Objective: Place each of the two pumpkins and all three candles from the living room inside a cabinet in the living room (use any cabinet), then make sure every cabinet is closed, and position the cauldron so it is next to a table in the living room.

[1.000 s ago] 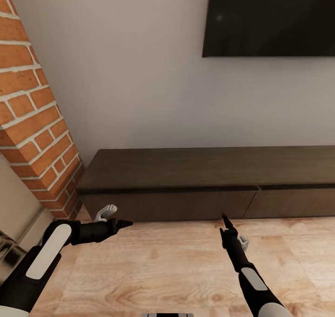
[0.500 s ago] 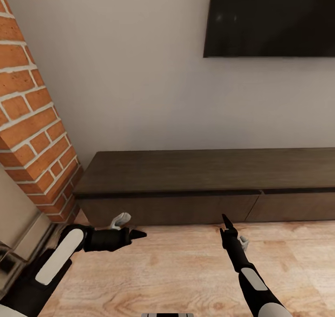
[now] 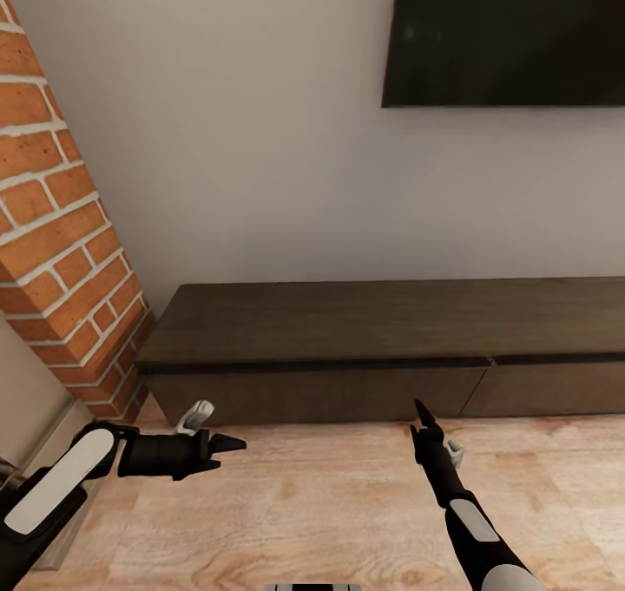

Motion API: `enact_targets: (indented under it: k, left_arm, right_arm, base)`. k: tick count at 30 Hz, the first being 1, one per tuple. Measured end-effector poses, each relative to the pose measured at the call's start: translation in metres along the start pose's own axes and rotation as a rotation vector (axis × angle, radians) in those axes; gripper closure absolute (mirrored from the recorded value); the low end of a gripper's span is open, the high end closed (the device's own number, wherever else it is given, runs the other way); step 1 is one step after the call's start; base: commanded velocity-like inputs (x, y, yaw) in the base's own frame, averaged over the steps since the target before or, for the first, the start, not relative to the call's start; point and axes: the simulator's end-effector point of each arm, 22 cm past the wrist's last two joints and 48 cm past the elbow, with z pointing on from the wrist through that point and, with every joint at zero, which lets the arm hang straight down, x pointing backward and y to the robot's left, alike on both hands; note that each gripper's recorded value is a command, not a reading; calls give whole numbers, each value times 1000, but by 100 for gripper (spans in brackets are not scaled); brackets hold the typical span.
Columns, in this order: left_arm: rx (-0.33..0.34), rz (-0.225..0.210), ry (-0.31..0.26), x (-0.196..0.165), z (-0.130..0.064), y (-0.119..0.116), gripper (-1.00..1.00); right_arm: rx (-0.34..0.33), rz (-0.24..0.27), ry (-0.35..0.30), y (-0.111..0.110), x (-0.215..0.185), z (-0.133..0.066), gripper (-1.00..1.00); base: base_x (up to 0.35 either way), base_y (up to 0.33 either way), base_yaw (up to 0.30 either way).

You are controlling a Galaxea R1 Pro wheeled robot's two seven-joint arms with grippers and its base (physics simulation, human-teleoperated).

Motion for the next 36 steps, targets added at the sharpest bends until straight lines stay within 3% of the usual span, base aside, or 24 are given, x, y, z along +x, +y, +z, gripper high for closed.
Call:
enact_targets:
  k: [10, 36]
  left_arm:
    - [9, -1, 9, 3, 3, -3, -100]
    - [8, 2, 27, 10, 7, -4, -100]
  right_arm:
    - [2, -27, -31, 0, -7, 0, -100]
    - [0, -27, -19, 0, -4, 0, -100]
  base:
    - [183, 3, 0]
    - [105, 15, 0]
